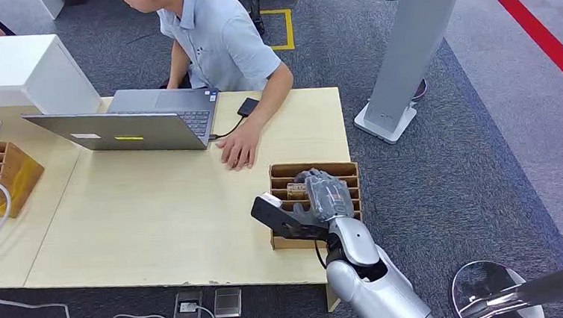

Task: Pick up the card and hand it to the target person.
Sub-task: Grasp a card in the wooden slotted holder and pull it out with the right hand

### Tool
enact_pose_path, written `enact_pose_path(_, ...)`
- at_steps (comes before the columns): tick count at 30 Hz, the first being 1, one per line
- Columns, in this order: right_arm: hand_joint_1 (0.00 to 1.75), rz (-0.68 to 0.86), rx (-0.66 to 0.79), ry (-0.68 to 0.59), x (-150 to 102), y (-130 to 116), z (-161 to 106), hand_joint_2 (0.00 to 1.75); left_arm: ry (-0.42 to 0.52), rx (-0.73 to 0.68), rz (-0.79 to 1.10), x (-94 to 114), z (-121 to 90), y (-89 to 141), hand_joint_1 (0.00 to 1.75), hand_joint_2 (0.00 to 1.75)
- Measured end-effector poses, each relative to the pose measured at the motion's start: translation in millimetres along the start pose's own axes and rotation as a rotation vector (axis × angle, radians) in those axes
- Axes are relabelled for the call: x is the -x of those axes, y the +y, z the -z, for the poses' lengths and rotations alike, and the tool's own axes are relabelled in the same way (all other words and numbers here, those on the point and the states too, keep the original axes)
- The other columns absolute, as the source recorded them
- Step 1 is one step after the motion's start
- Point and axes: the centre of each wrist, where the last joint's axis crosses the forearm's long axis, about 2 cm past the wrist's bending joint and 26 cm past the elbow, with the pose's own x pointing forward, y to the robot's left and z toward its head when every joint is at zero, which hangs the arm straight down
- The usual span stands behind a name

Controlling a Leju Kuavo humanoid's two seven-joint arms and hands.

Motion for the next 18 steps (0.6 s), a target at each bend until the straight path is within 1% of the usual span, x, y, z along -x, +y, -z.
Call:
enact_pose_path(4, 0.78, 0.0, -0.002, 0.0, -0.2, 0.5, 0.1, 1.75, 0.0, 0.0, -0.002, 0.0, 0.0, 0.0, 0.0, 0.0)
enact_pose_path(7, 0.85, -0.001, -0.004, 0.001, -0.2, 0.7, 0.4, 1.75, 0.0, 0.0, -0.004, 0.0, 0.0, 0.0, 0.0, 0.0)
enact_pose_path(11, 0.99, -0.002, -0.004, 0.0, -0.1, -0.5, 1.7, 1.75, 0.0, 0.0, -0.006, 0.0, 0.0, 0.0, 0.0, 0.0)
enact_pose_path(18, 1.06, 0.002, -0.013, -0.015, -3.4, -3.2, 3.6, 1.75, 0.001, 0.0, -0.011, 0.0, 0.0, 0.0, 0.0, 0.0)
